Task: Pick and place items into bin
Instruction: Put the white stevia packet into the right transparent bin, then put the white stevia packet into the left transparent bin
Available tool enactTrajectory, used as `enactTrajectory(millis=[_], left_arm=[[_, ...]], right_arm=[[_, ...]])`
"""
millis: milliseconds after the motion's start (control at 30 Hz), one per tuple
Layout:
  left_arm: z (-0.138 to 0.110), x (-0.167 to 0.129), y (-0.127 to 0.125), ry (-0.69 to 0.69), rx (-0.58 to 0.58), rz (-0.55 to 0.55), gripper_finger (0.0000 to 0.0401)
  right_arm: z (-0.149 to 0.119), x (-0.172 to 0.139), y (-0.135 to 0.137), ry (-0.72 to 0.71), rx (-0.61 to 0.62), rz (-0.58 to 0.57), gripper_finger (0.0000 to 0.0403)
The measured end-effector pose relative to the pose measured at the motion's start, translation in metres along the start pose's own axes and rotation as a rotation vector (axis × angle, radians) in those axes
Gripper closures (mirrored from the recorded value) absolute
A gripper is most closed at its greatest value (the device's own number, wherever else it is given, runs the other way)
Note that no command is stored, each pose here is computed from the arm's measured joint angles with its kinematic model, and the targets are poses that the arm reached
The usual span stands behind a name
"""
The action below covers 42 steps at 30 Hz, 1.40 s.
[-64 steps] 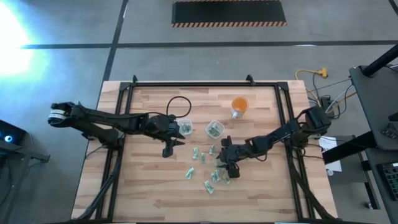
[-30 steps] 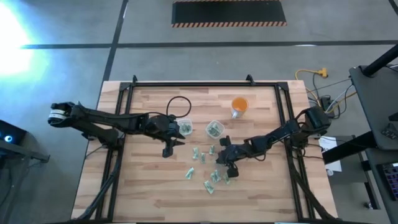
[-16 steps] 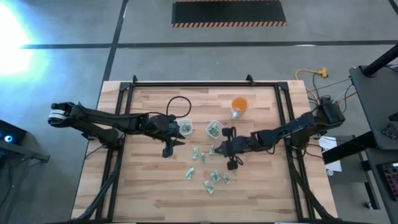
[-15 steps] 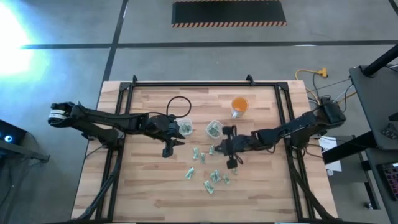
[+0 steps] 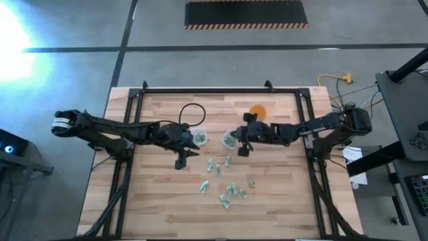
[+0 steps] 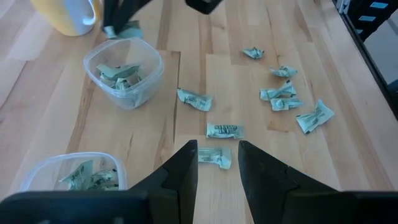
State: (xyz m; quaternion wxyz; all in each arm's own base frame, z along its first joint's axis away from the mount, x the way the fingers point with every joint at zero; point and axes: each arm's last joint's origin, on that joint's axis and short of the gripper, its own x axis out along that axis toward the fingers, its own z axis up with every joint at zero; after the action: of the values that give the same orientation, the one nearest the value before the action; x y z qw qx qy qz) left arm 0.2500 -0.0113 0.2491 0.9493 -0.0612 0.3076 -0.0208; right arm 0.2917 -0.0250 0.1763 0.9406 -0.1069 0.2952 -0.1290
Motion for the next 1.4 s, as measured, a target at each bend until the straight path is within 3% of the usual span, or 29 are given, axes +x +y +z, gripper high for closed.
enactTrajectory(millis=[233, 567, 767, 1067, 1400], left_arm=[[0.0, 0.0, 0.0, -0.002, 0.002, 0.0, 0.0303], [0.001, 0.0, 0.0, -0.008, 0.002, -0.001, 0.0303], [0.001, 0.0, 0.0, -0.008, 0.002, -0.001, 0.0303], [0.002, 0.0, 0.0, -0.017, 0.002, 0.007, 0.0303], [0.002, 0.0, 0.0, -0.02, 0.002, 0.021, 0.0303]], right_arm=[[-0.006, 0.007, -0.01, 0.022, 0.026, 0.014, 0.0385], [-0.009, 0.012, -0.008, 0.034, 0.021, 0.04, 0.0306], [-0.005, 0.007, -0.01, 0.011, 0.018, 0.036, 0.0281], [0.006, 0.007, -0.015, -0.093, 0.024, -0.048, 0.029], [0.017, 0.022, -0.022, -0.075, 0.039, -0.087, 0.0319]])
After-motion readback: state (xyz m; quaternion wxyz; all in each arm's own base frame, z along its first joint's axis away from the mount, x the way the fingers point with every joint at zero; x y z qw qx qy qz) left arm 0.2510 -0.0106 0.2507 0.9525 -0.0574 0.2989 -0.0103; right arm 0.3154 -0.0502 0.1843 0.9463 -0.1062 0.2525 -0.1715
